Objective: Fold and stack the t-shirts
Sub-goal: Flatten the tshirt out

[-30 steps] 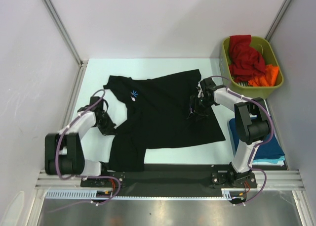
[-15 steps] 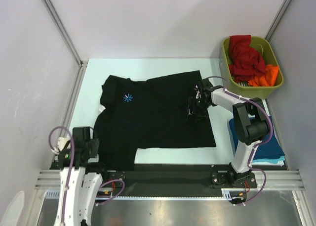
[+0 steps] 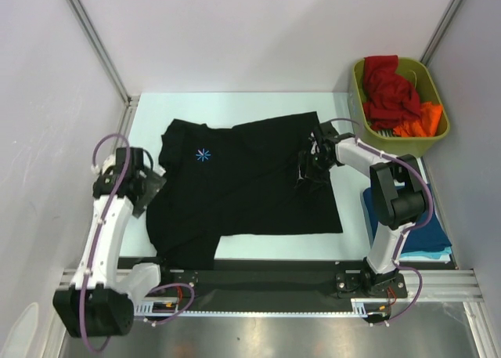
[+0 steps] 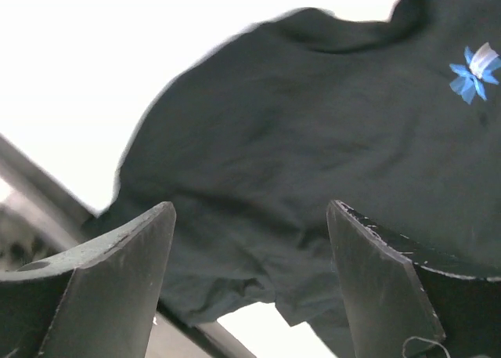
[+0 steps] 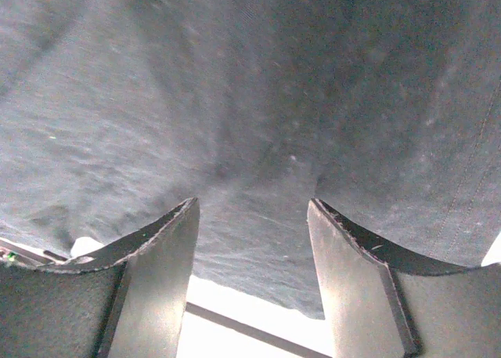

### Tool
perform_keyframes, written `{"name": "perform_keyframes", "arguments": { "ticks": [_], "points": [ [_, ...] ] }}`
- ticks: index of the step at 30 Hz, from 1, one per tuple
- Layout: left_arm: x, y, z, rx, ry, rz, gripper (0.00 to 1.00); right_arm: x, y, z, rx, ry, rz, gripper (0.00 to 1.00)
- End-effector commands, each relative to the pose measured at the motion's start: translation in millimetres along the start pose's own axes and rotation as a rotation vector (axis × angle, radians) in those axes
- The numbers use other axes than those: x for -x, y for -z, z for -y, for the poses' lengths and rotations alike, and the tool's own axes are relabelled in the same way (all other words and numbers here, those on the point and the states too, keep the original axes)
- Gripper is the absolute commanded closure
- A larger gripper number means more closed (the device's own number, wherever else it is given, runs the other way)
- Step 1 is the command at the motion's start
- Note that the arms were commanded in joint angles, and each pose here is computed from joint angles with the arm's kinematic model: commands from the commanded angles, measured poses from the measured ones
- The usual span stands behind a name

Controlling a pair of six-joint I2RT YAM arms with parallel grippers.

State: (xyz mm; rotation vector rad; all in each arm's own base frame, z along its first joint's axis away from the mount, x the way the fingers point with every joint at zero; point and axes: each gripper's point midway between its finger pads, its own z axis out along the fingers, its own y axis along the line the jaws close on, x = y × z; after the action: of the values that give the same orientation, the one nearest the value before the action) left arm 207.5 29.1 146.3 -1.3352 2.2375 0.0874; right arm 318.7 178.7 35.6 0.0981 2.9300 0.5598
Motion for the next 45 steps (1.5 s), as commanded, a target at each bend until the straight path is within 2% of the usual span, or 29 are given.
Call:
{"name": "perform_keyframes", "arguments": {
  "ticks": [1,2,3,5,6,7,8,9,10,12,13,16,18,23,27,39,41,42,43,45],
  "points": [
    [26,-6,76,-0.282,-0.298,0.036,0.16,23,11,-10,0.009,0.027,0.059,0.36],
    [39,-1,95,-0.324,-0.323,0.061,0.16,30,13,-15,0.017,0.026,0.074,0.36],
    [42,-17,108,-0.313,-0.357,0.046,0.16,35,14,-16,0.019,0.021,0.088,0.36],
    [64,-18,137,-0.37,-0.443,0.091,0.19,53,19,-24,0.028,0.015,0.13,0.36],
    [71,-33,150,-0.375,-0.467,0.094,0.25,59,21,-26,0.031,0.013,0.145,0.37],
    [79,-42,157,-0.385,-0.497,0.097,0.43,64,18,-27,0.029,0.009,0.15,0.39],
    [87,-48,164,-0.393,-0.502,0.098,0.47,72,19,-28,0.03,0.003,0.166,0.39],
    [106,-46,178,-0.412,-0.494,0.134,0.48,85,24,-33,0.037,0.011,0.197,0.41],
    [107,-70,181,-0.379,-0.508,0.101,0.48,93,25,-36,0.034,0.017,0.213,0.41],
    [129,-82,194,-0.373,-0.507,0.123,0.5,117,25,-39,0.025,0.029,0.263,0.44],
    [127,-103,193,-0.346,-0.521,0.095,0.5,125,25,-42,0.029,0.032,0.28,0.5],
    [141,-127,204,-0.36,-0.528,0.098,0.53,154,21,-43,0.02,0.035,0.321,0.64],
    [142,-148,215,-0.387,-0.522,0.081,0.53,168,14,-39,0.004,0.028,0.335,0.64],
    [143,-187,238,-0.45,-0.501,0.064,0.38,208,14,-47,0.007,0.059,0.409,0.63],
    [140,-210,245,-0.434,-0.49,0.021,0.33,228,5,-47,-0.002,0.062,0.429,0.59],
    [108,-244,256,-0.523,-0.49,-0.119,0.37,259,-24,-33,-0.017,0.023,0.464,0.57],
    [105,-251,257,-0.525,-0.484,-0.129,0.44,261,-29,-29,-0.025,0.013,0.464,0.57],
    [107,-252,258,-0.518,-0.475,-0.124,0.51,265,-28,-30,-0.022,0.007,0.475,0.54],
    [115,-255,258,-0.503,-0.463,-0.093,0.69,267,-29,-28,-0.027,0.001,0.482,0.54],
    [128,-253,263,-0.519,-0.424,-0.053,0.78,271,-35,-24,-0.028,-0.013,0.491,0.54]
  ]
}}
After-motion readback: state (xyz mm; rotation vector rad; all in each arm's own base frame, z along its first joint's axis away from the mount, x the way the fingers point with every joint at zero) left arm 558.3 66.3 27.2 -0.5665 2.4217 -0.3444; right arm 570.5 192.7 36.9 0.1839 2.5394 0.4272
